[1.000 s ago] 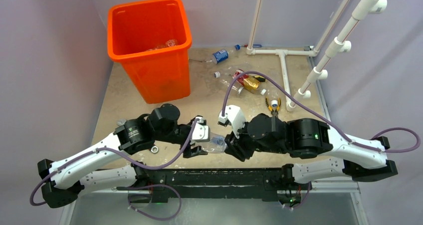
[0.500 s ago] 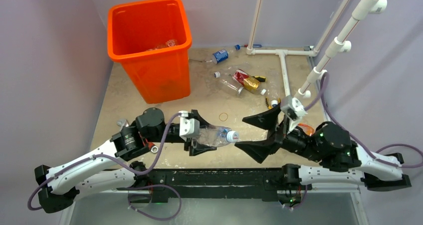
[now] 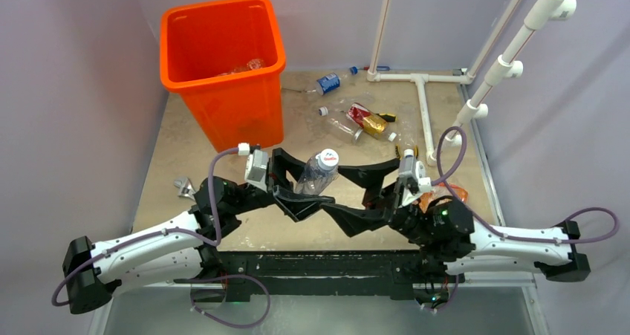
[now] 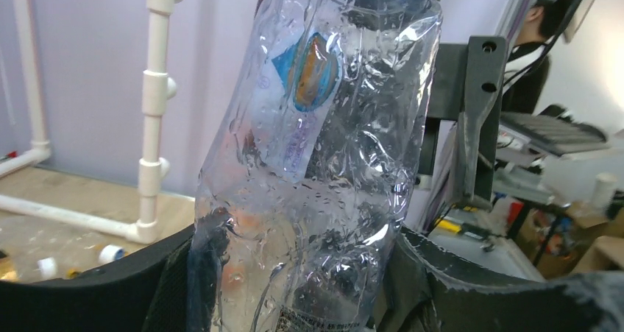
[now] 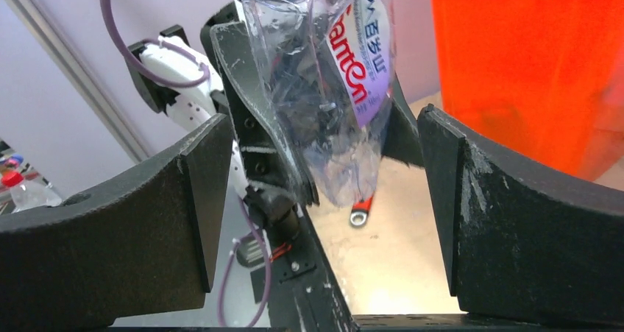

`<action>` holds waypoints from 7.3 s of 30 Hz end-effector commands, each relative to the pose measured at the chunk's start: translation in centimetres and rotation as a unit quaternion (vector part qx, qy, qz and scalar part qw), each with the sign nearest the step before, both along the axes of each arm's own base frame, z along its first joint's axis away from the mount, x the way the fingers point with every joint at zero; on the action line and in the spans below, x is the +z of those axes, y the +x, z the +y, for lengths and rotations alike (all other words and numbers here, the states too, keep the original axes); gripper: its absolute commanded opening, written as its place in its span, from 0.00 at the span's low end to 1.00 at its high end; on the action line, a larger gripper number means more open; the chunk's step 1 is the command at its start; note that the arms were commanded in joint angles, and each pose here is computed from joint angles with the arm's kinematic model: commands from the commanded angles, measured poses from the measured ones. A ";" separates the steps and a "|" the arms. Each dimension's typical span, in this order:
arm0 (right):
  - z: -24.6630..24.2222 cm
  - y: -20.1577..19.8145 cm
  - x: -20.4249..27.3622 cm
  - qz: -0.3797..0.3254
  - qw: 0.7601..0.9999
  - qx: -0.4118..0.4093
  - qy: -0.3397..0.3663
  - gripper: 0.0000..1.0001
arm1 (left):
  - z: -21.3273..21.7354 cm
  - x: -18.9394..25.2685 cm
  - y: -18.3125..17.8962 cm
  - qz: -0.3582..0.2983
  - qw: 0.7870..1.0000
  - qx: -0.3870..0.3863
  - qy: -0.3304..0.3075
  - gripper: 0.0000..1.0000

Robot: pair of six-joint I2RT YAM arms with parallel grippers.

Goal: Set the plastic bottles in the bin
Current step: Pick up the plastic bottle from the corner of the board, then place the plastic bottle in the trash bin, then pick up the plastic bottle at the center of the board.

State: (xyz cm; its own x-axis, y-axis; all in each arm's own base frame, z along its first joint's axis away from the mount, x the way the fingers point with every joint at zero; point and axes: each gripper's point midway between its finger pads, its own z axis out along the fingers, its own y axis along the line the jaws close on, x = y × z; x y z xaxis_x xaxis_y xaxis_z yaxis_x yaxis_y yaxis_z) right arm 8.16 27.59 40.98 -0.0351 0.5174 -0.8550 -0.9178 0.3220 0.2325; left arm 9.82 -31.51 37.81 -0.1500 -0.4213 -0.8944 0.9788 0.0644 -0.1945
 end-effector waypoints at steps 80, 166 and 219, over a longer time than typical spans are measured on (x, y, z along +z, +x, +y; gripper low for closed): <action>2.3 3.0 -4.4 0.033 0.994 -0.078 -0.075 0.16 | 1.7 6.0 2.8 0.016 0.992 0.100 0.074 0.79; 5.0 1.2 -15.9 0.093 0.973 -0.019 -0.209 0.99 | 23.5 16.5 37.7 0.040 0.633 0.772 0.050 0.97; -18.3 14.1 -26.6 0.477 0.682 -0.553 -0.027 0.99 | 12.6 -14.5 15.5 0.249 0.843 0.381 0.287 0.99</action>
State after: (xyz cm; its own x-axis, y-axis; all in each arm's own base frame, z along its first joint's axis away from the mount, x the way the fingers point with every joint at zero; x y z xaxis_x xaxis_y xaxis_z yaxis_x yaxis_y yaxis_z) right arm 22.12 13.34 14.13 -0.3504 0.6135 -0.7077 0.2809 0.7897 0.5455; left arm 25.42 -17.81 22.36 -0.4542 -0.0269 -0.8905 0.3948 0.8900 -0.2283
